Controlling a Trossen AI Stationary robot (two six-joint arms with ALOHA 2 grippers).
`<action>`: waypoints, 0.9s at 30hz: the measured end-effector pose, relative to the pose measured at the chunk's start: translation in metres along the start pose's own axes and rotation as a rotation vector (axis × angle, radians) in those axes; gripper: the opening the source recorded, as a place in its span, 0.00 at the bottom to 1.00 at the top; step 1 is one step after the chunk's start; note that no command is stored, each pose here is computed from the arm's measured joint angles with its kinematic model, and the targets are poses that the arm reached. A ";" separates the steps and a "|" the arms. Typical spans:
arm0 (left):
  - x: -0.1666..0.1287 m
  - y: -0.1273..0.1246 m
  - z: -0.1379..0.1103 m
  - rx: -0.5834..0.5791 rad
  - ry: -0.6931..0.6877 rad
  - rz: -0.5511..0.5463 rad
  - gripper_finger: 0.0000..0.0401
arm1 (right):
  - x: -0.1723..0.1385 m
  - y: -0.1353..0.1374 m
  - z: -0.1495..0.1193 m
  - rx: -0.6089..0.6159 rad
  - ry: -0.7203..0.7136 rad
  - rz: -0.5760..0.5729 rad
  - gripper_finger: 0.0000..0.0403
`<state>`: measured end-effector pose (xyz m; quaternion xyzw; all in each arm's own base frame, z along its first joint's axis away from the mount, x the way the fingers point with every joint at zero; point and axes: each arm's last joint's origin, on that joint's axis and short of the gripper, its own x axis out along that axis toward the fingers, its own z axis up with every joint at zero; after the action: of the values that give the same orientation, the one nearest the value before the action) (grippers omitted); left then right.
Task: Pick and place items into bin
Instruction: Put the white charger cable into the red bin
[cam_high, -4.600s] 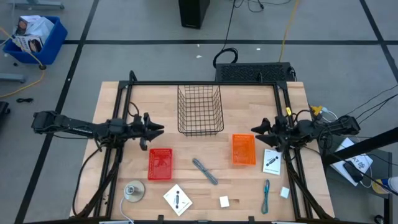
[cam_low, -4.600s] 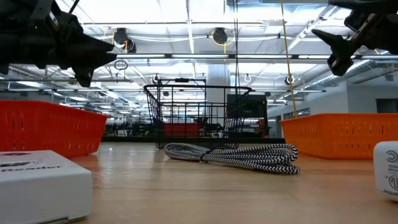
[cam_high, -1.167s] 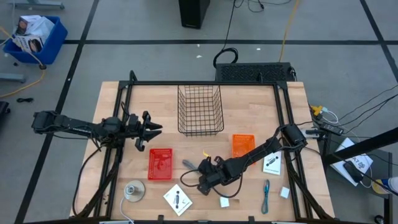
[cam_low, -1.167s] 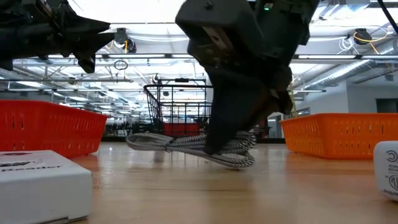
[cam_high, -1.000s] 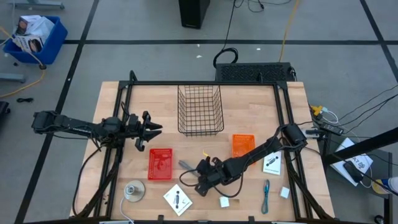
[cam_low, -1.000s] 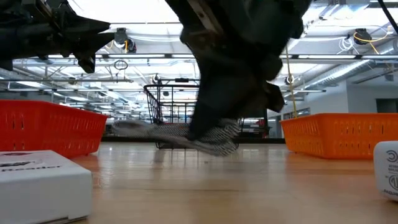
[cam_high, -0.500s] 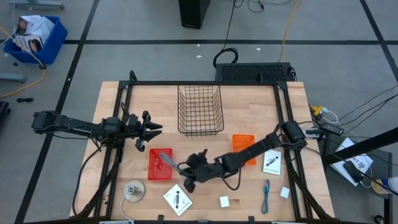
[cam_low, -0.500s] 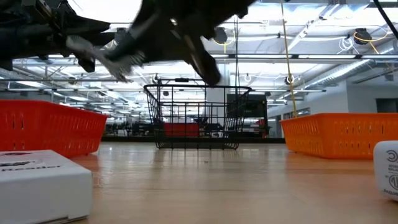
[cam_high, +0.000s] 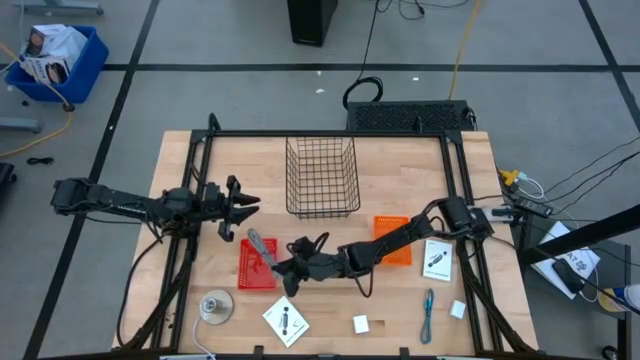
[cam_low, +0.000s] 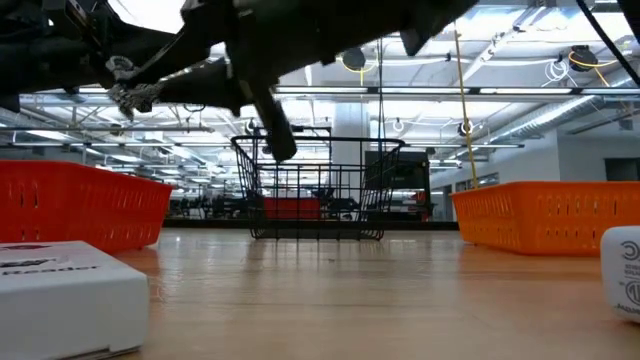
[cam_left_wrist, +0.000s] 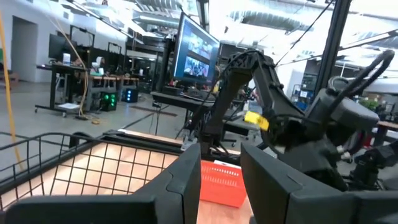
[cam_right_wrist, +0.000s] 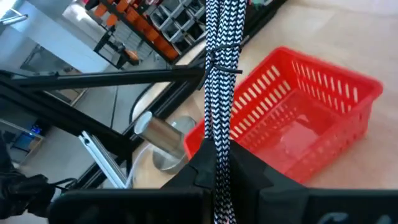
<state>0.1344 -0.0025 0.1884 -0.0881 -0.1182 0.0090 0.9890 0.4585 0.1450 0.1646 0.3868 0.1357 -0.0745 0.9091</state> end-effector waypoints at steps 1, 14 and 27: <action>0.000 0.000 0.000 0.004 -0.001 0.000 0.29 | 0.002 -0.002 -0.003 0.004 -0.001 0.001 0.04; 0.000 -0.001 0.004 0.011 -0.041 -0.018 0.29 | 0.024 0.003 -0.006 -0.016 -0.034 0.043 0.04; 0.000 -0.001 0.004 0.008 -0.035 -0.034 0.29 | 0.028 -0.001 0.002 -0.038 -0.022 0.078 0.04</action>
<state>0.1334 -0.0033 0.1921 -0.0821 -0.1369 -0.0060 0.9872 0.4849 0.1419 0.1569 0.3738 0.1120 -0.0406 0.9198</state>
